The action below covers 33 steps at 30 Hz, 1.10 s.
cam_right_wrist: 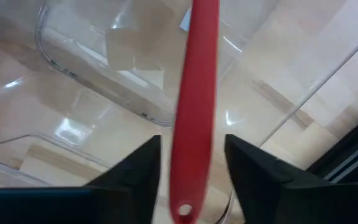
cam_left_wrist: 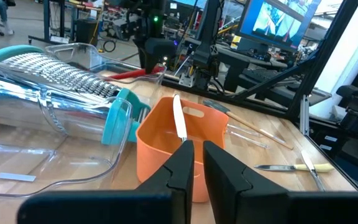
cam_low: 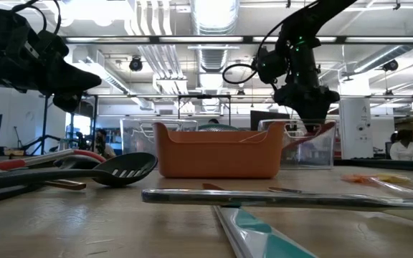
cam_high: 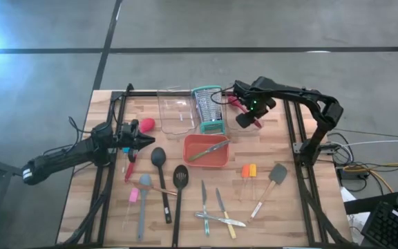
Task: Pick & Place Kitchen Items
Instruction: Put the red slotted spoon into the right transparent bin, then put the pink spatula into the left transparent bin
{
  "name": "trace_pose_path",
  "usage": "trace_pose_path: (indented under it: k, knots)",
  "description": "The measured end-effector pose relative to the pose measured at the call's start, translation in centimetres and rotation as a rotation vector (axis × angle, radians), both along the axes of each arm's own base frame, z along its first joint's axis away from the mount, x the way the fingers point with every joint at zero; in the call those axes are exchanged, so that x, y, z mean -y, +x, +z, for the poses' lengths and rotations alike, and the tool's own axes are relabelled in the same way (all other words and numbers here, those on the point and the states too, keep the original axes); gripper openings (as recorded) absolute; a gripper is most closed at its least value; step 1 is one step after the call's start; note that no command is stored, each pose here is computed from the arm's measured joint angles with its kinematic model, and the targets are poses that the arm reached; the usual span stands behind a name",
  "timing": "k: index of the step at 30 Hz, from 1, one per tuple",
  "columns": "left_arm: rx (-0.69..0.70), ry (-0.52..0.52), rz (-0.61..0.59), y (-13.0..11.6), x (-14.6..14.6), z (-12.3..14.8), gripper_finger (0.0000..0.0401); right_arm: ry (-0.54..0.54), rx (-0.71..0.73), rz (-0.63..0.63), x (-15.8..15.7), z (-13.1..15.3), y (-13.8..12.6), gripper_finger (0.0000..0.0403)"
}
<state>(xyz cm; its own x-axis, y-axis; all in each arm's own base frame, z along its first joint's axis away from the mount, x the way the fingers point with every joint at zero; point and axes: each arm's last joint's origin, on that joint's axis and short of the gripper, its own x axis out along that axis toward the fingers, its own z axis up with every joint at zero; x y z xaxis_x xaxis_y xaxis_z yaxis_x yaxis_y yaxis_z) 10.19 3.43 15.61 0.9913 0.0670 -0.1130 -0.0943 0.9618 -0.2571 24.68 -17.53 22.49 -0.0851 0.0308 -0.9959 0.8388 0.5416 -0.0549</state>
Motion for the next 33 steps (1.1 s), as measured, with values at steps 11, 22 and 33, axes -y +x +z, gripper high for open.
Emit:
trace_pose_path:
  k: [11, 22, 33]
  knots:
    - [0.0, 0.0, 0.0, 0.0, 0.0, 0.0, 0.0039, -0.03, 0.09, -0.008, -0.8, 2.5, -1.0, 0.026]
    - [0.0, 0.0, 0.0, 0.0, 0.0, 0.0, 0.0036, -0.166, 0.291, -0.095, -3.4, 8.5, -4.3, 0.0238]
    - [0.0, 0.0, 0.0, 0.0, 0.0, 0.0, 0.0035, -0.219, 0.479, -0.133, -7.8, 12.5, -6.7, 0.022]
